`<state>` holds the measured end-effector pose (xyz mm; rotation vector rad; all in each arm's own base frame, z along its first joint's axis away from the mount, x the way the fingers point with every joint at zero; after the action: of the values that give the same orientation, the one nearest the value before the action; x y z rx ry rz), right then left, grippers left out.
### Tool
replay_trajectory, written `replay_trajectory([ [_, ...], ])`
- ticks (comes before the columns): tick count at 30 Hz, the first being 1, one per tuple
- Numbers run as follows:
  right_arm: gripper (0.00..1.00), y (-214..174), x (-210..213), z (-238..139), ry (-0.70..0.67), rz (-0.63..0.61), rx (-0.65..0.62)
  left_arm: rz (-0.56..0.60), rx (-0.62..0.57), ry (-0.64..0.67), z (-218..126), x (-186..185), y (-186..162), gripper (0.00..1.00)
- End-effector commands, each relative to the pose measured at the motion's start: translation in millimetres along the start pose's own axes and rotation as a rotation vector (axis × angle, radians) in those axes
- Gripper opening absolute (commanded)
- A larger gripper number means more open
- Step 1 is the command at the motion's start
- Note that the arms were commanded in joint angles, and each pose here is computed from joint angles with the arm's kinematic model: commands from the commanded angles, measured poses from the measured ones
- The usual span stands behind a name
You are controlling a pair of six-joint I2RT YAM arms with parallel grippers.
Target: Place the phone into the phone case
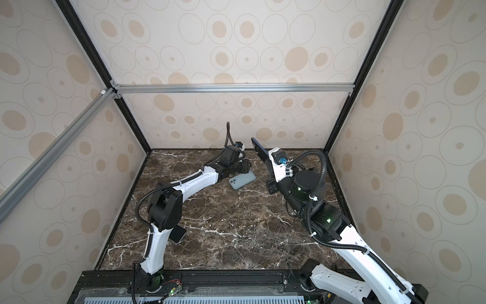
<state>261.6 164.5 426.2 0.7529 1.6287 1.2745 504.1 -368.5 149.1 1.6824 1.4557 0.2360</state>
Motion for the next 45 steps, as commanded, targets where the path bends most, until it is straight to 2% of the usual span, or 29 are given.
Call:
replay_trajectory([
  [1,0.00,12,-14,-11,-0.052,-0.029,-0.052,0.041,0.077,0.022,12,-2,-10,0.48],
  [9,0.00,10,-16,-15,-0.055,-0.047,-0.042,0.041,0.178,0.045,47,11,-44,0.49],
  [15,0.00,8,-15,-15,-0.054,-0.051,-0.039,0.067,0.255,0.037,54,13,-71,0.49],
  [22,0.00,11,-11,-11,-0.027,-0.047,-0.038,0.122,0.336,-0.033,57,6,-96,0.49],
  [26,0.00,14,-10,-12,-0.013,-0.030,-0.043,0.182,0.386,-0.074,56,2,-113,0.46],
  [27,0.00,14,-10,-13,-0.012,-0.025,-0.044,0.200,0.403,-0.092,55,-1,-118,0.41],
  [37,0.00,21,-8,-19,0.021,0.026,-0.053,0.350,0.508,-0.203,17,-29,-174,0.39],
  [45,0.00,24,-5,-21,0.050,0.071,-0.048,0.367,0.530,-0.274,-36,-19,-230,0.37],
])
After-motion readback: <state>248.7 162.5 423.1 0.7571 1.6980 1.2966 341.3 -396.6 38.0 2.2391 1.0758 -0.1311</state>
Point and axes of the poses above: each gripper's point midway between its finger pads, its own z axis out along the fingers, its own x axis along the line the jaws close on, y = z × x, the point moved 1 cm from there along -z, back along the fingers, and after that the axes turned 5 degrees about -z, right-handed, at the moved point
